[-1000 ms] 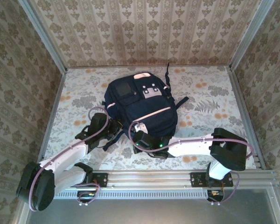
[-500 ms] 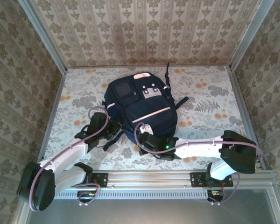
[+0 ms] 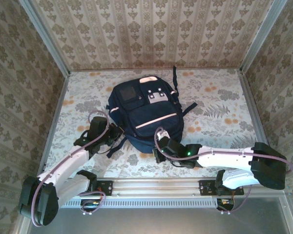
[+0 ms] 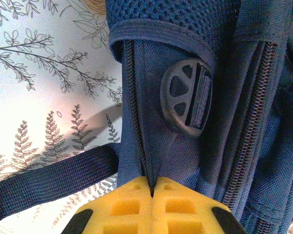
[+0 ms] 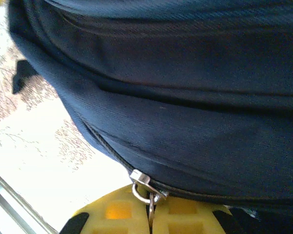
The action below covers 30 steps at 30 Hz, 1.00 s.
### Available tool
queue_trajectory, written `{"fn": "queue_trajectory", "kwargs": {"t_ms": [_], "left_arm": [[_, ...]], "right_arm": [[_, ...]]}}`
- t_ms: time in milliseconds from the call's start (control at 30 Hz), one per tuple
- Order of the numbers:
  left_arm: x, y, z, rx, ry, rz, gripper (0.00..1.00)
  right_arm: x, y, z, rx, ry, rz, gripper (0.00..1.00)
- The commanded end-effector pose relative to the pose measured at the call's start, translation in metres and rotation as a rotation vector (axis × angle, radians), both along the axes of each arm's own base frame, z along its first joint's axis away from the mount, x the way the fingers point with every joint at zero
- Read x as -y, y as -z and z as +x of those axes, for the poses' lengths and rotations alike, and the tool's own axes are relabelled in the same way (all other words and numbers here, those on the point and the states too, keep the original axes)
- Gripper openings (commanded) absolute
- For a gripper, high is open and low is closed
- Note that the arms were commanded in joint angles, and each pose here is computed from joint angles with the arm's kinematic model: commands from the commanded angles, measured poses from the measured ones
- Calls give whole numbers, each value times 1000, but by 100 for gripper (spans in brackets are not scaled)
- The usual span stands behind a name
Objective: Pack books, pencil case, and school supplies into a backpack
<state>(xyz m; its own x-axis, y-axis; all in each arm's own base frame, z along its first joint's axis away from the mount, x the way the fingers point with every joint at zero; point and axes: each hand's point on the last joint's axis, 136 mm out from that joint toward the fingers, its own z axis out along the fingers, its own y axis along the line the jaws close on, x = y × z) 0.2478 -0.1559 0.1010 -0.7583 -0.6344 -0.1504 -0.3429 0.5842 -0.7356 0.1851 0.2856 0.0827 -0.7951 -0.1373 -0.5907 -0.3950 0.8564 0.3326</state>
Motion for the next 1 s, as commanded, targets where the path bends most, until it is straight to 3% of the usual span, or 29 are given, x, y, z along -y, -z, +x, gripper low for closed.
{"fn": "queue_trajectory", "kwargs": {"t_ms": [0,67,233,333,433,667,800,967], "left_arm": [[-32,-18,26,99,-130,112,3],[-33,-20,27,104,-127,123,3],[-18,-35,36,132,-39,115,6],[-5,-52,45,133,55,137,19],[-10,-62,43,92,91,166,39],[-59,-67,-7,28,-57,125,55],[-56,-51,-34,-65,-62,64,58],[-47,-26,-44,-128,-80,-27,60]], "right_arm": [[42,29,-13,-85,4,-156,0],[42,26,-12,-81,3,-133,0],[-10,1,-15,-96,-110,48,0],[-51,-11,-9,-92,-155,80,0],[-94,-20,1,-113,-169,118,0],[-168,-22,14,-164,-170,204,0],[-178,-15,15,-175,-169,207,0],[-175,-10,14,-177,-155,201,0]]}}
